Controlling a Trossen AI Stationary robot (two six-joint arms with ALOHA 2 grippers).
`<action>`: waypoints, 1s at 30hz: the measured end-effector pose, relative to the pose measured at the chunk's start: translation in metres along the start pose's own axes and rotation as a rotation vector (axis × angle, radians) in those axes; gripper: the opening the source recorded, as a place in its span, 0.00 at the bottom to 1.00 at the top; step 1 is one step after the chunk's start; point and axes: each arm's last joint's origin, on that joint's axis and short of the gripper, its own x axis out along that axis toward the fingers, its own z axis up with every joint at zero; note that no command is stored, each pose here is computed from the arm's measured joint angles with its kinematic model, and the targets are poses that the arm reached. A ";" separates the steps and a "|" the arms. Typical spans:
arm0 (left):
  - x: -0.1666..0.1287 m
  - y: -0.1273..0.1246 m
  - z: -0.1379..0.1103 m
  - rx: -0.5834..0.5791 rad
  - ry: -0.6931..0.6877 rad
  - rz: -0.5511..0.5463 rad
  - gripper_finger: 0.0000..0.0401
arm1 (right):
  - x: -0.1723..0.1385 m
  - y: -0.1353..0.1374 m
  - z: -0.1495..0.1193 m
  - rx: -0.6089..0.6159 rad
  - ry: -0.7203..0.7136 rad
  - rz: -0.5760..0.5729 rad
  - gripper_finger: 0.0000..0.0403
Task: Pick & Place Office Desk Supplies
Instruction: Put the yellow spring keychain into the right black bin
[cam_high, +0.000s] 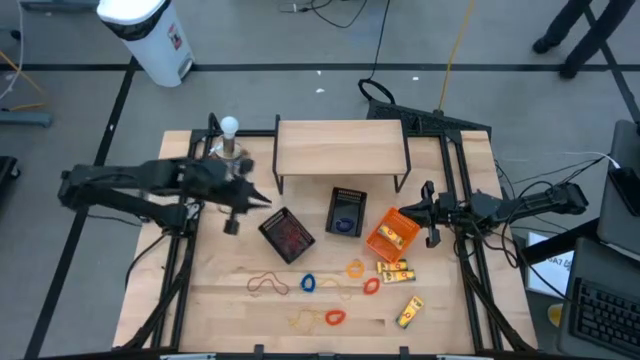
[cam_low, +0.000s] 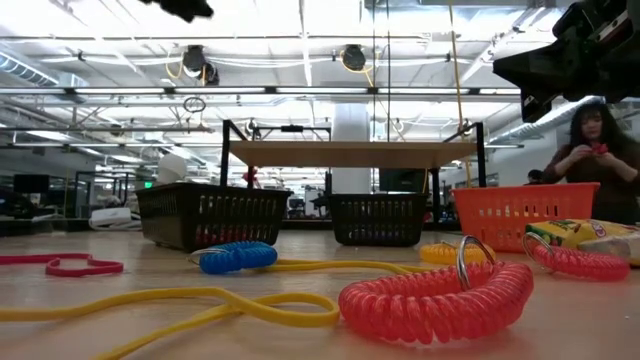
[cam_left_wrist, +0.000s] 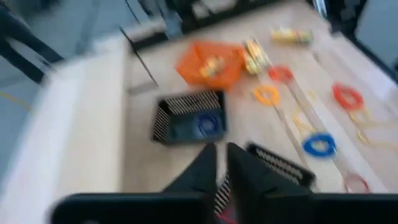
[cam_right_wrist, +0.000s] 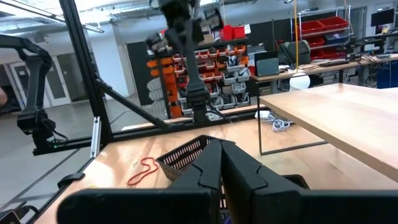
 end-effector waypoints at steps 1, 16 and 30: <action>-0.008 0.003 0.001 0.000 -0.039 0.027 0.04 | 0.000 0.000 0.000 0.001 -0.003 0.000 0.01; -0.026 0.034 -0.055 -0.133 -0.315 0.069 0.01 | 0.000 0.000 0.003 0.008 -0.035 0.005 0.01; -0.031 -0.006 -0.125 -0.301 -0.503 0.212 0.00 | 0.000 0.000 0.001 0.005 -0.005 0.001 0.01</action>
